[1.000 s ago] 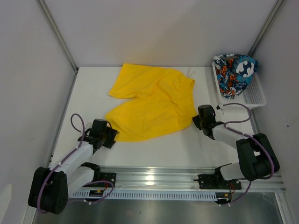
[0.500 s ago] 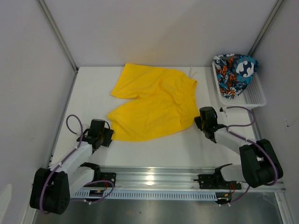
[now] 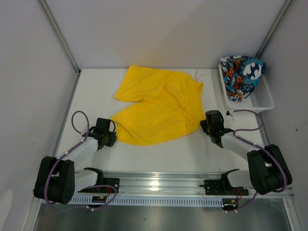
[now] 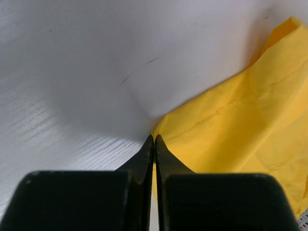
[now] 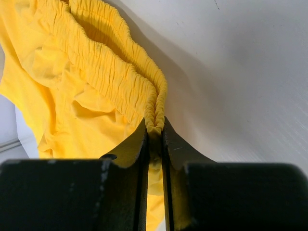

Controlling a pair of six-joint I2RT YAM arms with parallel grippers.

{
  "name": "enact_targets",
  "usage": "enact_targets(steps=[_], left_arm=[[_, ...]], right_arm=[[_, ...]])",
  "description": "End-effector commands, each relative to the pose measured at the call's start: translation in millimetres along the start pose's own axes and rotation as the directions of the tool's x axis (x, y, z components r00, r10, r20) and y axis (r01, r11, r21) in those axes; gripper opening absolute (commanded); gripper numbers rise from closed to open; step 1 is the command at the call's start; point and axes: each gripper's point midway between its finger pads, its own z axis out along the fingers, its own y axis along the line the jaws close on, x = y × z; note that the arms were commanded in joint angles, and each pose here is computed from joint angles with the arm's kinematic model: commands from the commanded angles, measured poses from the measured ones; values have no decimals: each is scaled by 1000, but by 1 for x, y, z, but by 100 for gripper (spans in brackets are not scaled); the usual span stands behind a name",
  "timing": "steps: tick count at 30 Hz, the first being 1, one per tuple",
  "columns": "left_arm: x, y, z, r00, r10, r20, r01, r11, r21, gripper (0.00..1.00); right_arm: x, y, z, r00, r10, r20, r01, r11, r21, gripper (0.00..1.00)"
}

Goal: Fold and stack the shorts
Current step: Fold the shorts

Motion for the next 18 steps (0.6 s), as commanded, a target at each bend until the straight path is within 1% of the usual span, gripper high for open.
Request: enact_targets(steps=[1, 2, 3, 4, 5, 7, 8, 11, 13, 14, 16, 18], left_arm=[[-4, 43, 2, 997, 79, 25, -74, 986, -150, 0], [-5, 38, -2, 996, 89, 24, -85, 986, -143, 0], [-8, 40, -5, 991, 128, 25, -123, 981, -150, 0], [-9, 47, -10, 988, 156, 20, -150, 972, -183, 0], [-14, 40, -17, 985, 166, 38, -157, 972, -173, 0], [-23, 36, -30, 982, 172, 74, -157, 972, -176, 0], [-25, 34, -38, 982, 167, 84, -153, 976, -155, 0], [-26, 29, -51, 983, 159, 95, -150, 984, -99, 0], [-33, 17, -69, 983, 135, 127, -133, 991, -19, 0], [-37, 17, -75, 980, 134, 147, -134, 991, -10, 0], [-51, 1, -98, 971, 127, 203, -142, 988, 62, 0], [-66, -15, -116, 956, 121, 269, -154, 983, 103, 0]], right_arm=[[-16, 8, -5, 997, 21, 74, -19, 999, -26, 0], [-17, 8, -6, 997, 19, 76, -18, 1000, -22, 0], [-17, 8, -6, 997, 15, 78, -13, 1000, -20, 0], [-15, 5, -8, 997, 3, 77, -3, 1000, 1, 0], [-18, 3, -9, 996, -2, 93, -1, 1000, 28, 0], [-12, -6, -14, 997, -15, 71, 9, 997, 82, 0], [-11, -1, -16, 998, 0, 63, -4, 997, 78, 0], [-2, -5, -30, 999, -16, 32, 13, 995, 101, 0], [2, -11, -39, 999, -30, 16, 28, 993, 118, 0], [4, -9, -46, 1000, -28, 7, 27, 995, 99, 0], [8, -17, -54, 999, -35, -17, 37, 993, 112, 0], [7, -18, -62, 1000, -19, -25, 22, 993, 115, 0]])
